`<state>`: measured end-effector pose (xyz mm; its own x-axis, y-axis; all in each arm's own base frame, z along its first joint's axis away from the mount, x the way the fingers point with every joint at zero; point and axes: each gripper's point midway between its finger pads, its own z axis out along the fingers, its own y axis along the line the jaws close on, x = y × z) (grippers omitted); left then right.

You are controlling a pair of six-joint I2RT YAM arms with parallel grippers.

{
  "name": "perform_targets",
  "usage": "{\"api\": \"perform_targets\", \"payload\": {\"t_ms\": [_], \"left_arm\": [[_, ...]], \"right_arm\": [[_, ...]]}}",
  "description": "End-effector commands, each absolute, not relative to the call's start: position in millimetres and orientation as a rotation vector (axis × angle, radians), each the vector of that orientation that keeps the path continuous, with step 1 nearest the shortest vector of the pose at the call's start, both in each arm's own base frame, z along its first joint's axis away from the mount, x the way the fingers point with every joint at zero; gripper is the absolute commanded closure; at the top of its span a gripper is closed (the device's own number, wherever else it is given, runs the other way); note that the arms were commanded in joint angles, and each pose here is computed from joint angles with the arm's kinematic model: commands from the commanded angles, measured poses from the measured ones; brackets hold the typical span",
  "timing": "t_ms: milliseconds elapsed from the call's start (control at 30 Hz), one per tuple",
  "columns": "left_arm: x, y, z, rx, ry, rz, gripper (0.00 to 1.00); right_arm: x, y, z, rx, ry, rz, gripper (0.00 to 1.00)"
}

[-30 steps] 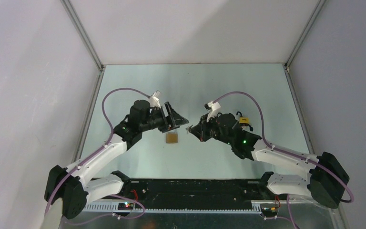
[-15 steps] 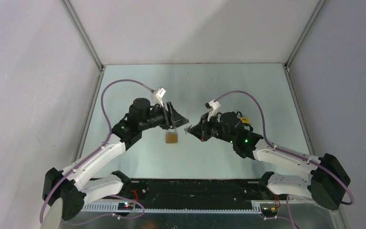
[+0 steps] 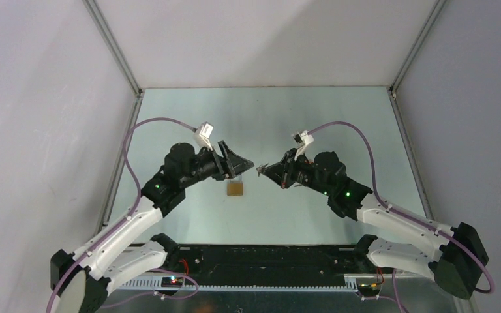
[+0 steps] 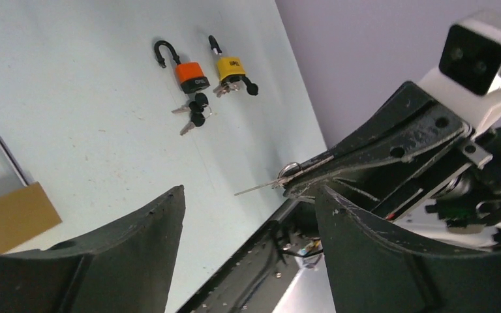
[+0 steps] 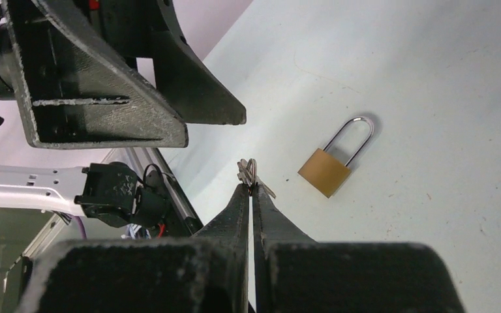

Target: Unlock with the key

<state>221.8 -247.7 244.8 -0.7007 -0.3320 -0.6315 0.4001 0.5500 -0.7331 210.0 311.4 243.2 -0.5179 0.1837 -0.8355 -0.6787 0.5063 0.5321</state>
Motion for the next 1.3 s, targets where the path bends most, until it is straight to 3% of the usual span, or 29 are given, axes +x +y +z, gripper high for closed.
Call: {"api": "perform_targets", "payload": {"t_ms": [0,200,533,1267], "left_arm": [[227.1,-254.8,258.4,-0.157,2.036,-1.320,0.22],[224.2,-272.1,267.5,-0.179,2.101,-1.438,0.22],[217.0,-270.0,304.6,0.098,1.938,-1.362,0.31],[227.0,-270.8,279.7,0.357,2.009,-0.771,0.48]], "right_arm": [[212.8,310.3,261.4,-0.450,1.707,1.133,1.00],[213.7,315.5,266.8,-0.500,1.653,1.134,1.00],[205.5,320.2,261.9,-0.530,1.674,1.169,1.00],[214.3,324.5,248.2,-0.525,1.792,1.004,1.00]]}}
